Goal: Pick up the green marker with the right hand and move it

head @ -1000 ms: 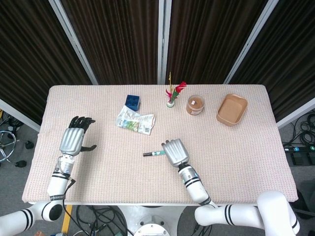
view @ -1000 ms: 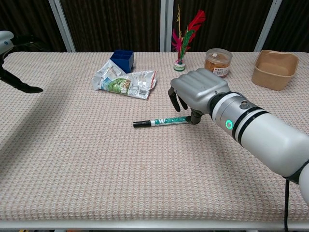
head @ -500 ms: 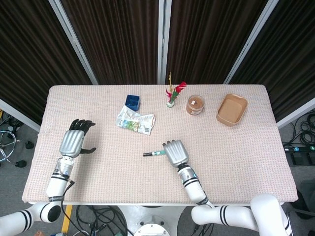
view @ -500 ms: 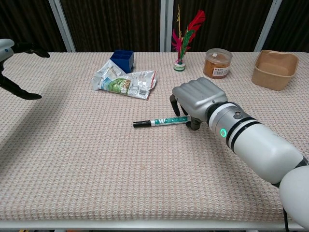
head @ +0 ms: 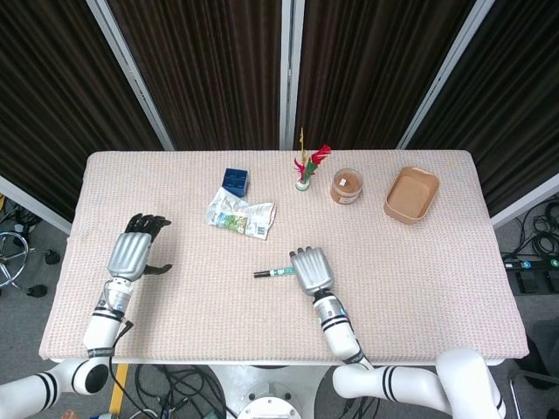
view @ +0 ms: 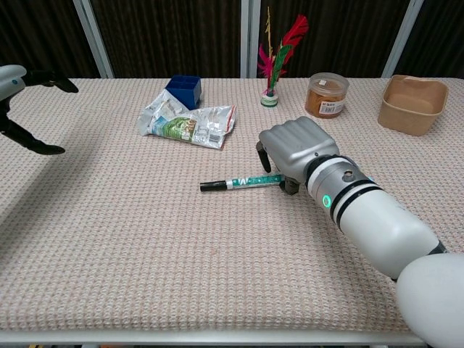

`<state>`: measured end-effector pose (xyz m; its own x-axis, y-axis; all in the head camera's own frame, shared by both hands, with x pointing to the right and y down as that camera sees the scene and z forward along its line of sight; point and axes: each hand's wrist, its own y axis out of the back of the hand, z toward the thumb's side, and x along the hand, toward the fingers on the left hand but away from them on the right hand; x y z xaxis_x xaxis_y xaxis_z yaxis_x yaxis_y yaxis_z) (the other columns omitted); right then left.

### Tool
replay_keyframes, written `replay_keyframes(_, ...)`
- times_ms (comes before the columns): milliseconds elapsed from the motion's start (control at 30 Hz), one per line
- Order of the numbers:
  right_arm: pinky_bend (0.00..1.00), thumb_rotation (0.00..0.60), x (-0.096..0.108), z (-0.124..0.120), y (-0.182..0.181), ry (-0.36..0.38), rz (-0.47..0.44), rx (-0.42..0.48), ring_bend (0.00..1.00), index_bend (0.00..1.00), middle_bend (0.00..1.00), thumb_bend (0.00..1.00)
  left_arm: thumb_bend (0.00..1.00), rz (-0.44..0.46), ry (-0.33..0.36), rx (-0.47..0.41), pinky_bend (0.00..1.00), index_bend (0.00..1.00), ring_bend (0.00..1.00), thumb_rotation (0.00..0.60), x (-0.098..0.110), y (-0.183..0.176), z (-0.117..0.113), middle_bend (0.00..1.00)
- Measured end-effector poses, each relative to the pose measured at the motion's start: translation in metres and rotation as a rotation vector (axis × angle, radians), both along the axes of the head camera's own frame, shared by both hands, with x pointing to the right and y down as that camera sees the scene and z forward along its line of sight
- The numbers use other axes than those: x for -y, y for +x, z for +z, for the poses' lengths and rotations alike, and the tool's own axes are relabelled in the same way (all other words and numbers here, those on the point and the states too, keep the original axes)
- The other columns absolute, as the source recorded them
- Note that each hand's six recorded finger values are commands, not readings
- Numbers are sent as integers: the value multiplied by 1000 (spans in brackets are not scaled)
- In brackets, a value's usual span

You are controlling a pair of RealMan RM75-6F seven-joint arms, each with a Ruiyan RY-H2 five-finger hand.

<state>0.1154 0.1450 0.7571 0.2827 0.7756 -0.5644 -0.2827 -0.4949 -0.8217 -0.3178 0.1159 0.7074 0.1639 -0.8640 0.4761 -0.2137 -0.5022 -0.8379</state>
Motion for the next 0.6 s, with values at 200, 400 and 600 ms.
replay_keyframes(200,689,600,-2,3,-2,-6,4,-4,501,462,482,213,48,-3,-2,-8,73,199,100,600,2,0,-1,164)
replay_keyframes(400,690,600,-4,5,-4,-6,4,-2,505,467,489,220,49,5,2,-15,73,205,99,600,1,2,-2,171)
replay_keyframes(600,692,600,-5,7,-5,-6,8,-3,507,494,511,226,49,0,-2,-18,73,207,100,600,0,1,-1,172)
